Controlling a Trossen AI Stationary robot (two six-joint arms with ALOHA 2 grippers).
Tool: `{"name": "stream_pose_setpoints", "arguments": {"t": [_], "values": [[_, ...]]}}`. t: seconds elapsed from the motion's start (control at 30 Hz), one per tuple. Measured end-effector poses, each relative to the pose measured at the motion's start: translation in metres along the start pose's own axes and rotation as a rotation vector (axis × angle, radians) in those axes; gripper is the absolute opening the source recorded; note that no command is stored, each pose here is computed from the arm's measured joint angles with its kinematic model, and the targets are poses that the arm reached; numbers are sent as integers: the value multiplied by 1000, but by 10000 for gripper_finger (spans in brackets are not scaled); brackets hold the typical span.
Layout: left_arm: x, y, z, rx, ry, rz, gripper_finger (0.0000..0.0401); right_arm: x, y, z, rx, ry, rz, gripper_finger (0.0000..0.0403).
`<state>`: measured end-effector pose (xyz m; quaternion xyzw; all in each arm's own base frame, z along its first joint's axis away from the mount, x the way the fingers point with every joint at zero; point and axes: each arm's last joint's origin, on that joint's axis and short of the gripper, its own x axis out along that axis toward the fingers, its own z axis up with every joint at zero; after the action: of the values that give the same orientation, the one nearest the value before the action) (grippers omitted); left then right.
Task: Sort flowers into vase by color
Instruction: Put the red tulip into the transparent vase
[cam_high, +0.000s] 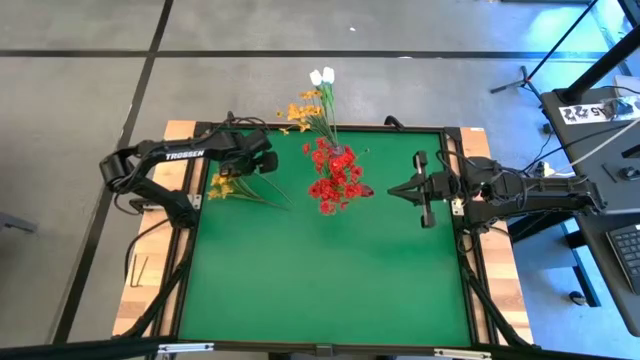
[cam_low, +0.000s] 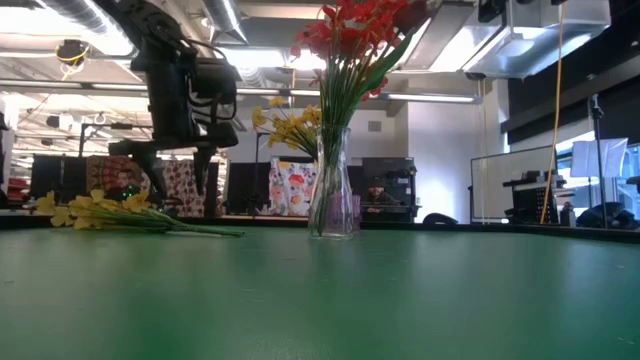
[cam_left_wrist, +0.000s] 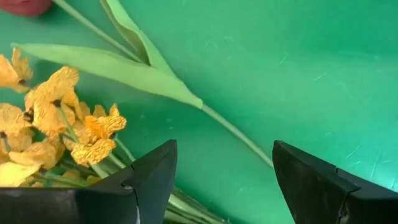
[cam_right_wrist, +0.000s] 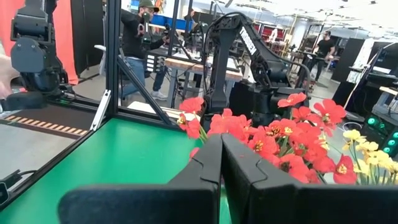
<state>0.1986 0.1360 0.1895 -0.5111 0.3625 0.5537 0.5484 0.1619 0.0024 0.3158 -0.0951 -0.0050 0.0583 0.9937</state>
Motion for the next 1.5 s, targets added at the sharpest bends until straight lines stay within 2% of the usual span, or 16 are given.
{"name": "stream_pose_setpoints", "arguments": {"t": [0.47, 0.63, 0.8, 1.13, 1.5], "values": [[37, -5, 4, -61, 55, 96, 256, 0, 0, -1, 3, 15, 3, 10], [52, -1, 11, -93, 71, 145, 248, 0, 0, -2, 11, 15, 3, 10], [57, 1, 19, -118, 80, 145, 232, 0, 0, -1, 17, 15, 3, 10], [59, 0, 25, -89, 49, 110, 151, 0, 0, -1, 16, 12, 3, 10], [61, -14, 35, -85, -46, -46, 53, 0, 0, -1, 16, 10, 2, 10]]}}
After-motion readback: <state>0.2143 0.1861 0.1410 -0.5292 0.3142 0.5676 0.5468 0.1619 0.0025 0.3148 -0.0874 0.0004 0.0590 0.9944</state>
